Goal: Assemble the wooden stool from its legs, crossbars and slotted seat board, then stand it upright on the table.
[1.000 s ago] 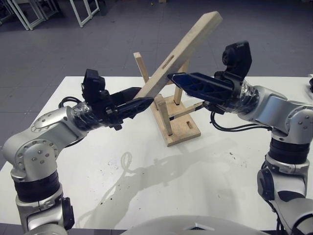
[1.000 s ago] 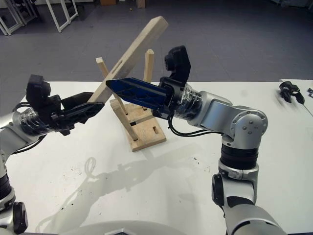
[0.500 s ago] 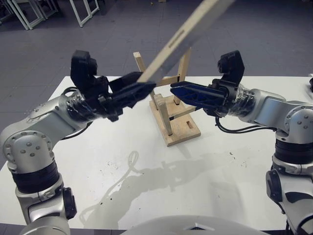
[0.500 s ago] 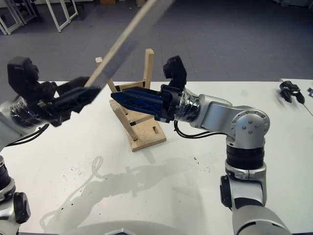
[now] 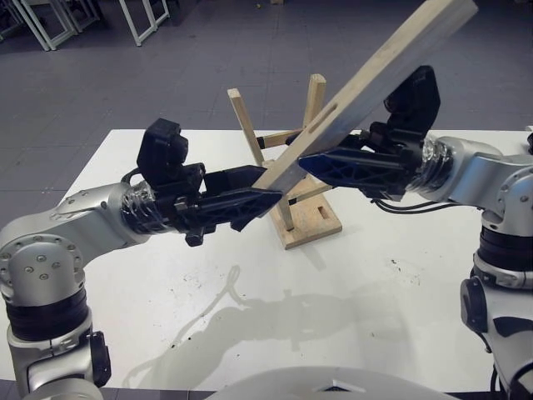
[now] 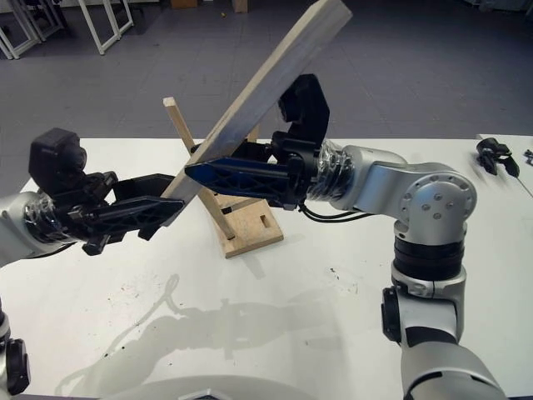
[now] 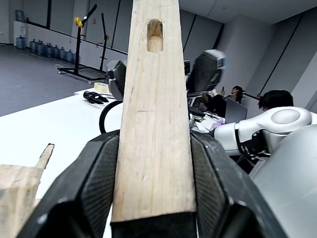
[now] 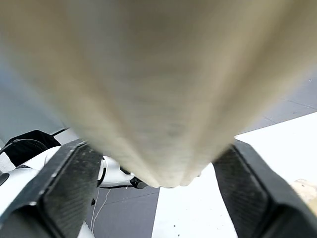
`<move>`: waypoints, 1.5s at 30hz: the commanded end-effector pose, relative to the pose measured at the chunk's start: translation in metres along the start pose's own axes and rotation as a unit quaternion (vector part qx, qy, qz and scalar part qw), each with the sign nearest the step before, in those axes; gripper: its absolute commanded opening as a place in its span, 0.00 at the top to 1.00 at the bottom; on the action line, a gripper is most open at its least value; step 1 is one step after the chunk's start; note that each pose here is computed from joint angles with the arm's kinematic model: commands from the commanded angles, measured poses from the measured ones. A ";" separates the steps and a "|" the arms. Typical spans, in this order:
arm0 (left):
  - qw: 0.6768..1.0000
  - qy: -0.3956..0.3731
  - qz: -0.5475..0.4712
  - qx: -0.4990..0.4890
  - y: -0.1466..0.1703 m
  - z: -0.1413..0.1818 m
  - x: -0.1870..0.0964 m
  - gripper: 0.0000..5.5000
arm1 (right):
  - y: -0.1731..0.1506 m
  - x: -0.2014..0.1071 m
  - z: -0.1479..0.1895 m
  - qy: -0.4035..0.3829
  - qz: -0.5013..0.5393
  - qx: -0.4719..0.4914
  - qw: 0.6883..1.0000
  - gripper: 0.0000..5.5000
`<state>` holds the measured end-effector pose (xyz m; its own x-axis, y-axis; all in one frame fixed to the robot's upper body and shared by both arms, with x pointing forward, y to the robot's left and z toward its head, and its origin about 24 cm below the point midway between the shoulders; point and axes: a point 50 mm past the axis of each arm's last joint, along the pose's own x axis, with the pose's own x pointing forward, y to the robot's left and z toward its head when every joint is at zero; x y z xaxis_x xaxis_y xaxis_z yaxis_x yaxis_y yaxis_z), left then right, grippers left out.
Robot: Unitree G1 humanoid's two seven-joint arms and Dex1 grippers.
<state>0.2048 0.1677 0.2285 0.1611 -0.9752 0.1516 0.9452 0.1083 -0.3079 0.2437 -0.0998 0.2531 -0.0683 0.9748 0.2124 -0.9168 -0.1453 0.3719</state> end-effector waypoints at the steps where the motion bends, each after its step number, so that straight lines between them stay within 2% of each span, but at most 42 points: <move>1: 1.000 -0.004 0.000 0.013 -0.003 0.007 0.003 0.63 | 0.002 0.006 0.004 0.011 0.002 -0.019 1.000 0.48; 5: 1.000 -0.009 0.008 0.014 -0.003 0.006 0.004 0.63 | 0.003 0.005 0.006 0.009 0.003 -0.019 1.000 0.62; 8: 1.000 -0.016 0.013 0.017 -0.002 0.006 0.003 0.63 | 0.005 0.004 0.009 0.003 0.010 -0.018 1.000 0.63; 9: 0.999 -0.026 0.014 0.022 -0.002 0.008 0.003 0.55 | 0.006 0.003 0.011 -0.002 0.010 -0.018 1.000 0.63; 12: 0.998 -0.057 0.021 0.025 0.000 0.011 0.000 0.47 | 0.007 -0.001 0.015 -0.016 0.006 -0.017 1.000 0.63; 15: 0.994 -0.082 0.058 0.035 0.000 0.015 -0.021 0.44 | 0.015 -0.016 0.010 0.009 -0.008 -0.016 1.000 0.63; 19: 0.978 -0.100 0.171 0.064 0.012 0.018 -0.054 0.44 | 0.021 -0.051 -0.007 0.078 -0.080 -0.001 0.994 0.63; 20: 0.966 -0.096 0.227 0.072 0.023 0.015 -0.060 0.44 | 0.017 -0.064 -0.015 0.104 -0.120 0.005 0.987 0.63; 23: 0.922 -0.033 0.373 0.094 0.056 -0.011 -0.070 0.44 | -0.016 -0.106 -0.036 0.186 -0.284 -0.027 0.940 0.63; 25: 0.889 0.011 0.445 0.106 0.075 -0.031 -0.069 0.44 | -0.045 -0.125 -0.046 0.209 -0.366 -0.059 0.905 0.63; 28: 0.850 0.049 0.509 0.124 0.097 -0.052 -0.061 0.44 | -0.083 -0.130 -0.063 0.198 -0.431 -0.085 0.877 0.63; 31: 0.845 0.060 0.515 0.133 0.102 -0.061 -0.051 0.44 | -0.114 -0.130 -0.078 0.201 -0.475 -0.114 0.849 0.63; 33: 0.845 0.057 0.517 0.126 0.102 -0.065 -0.051 0.44 | -0.127 -0.124 -0.086 0.202 -0.472 -0.124 0.849 0.63; 36: 0.834 0.057 0.536 0.123 0.105 -0.066 -0.059 0.44 | -0.128 -0.102 -0.099 0.185 -0.430 -0.108 0.877 0.63; 40: 0.807 0.064 0.574 0.124 0.111 -0.065 -0.081 0.44 | -0.098 -0.073 -0.102 0.167 -0.342 -0.086 0.921 0.63; 45: 0.798 0.093 0.588 0.092 0.115 -0.089 -0.100 0.44 | -0.075 -0.048 -0.099 0.165 -0.291 -0.086 0.938 0.63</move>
<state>0.2755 0.2536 0.1054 0.9457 -0.2086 -0.2492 0.2150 0.9766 -0.0016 0.2813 -0.1233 0.1200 0.3815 0.8749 -0.2984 -0.8784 0.4437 0.1778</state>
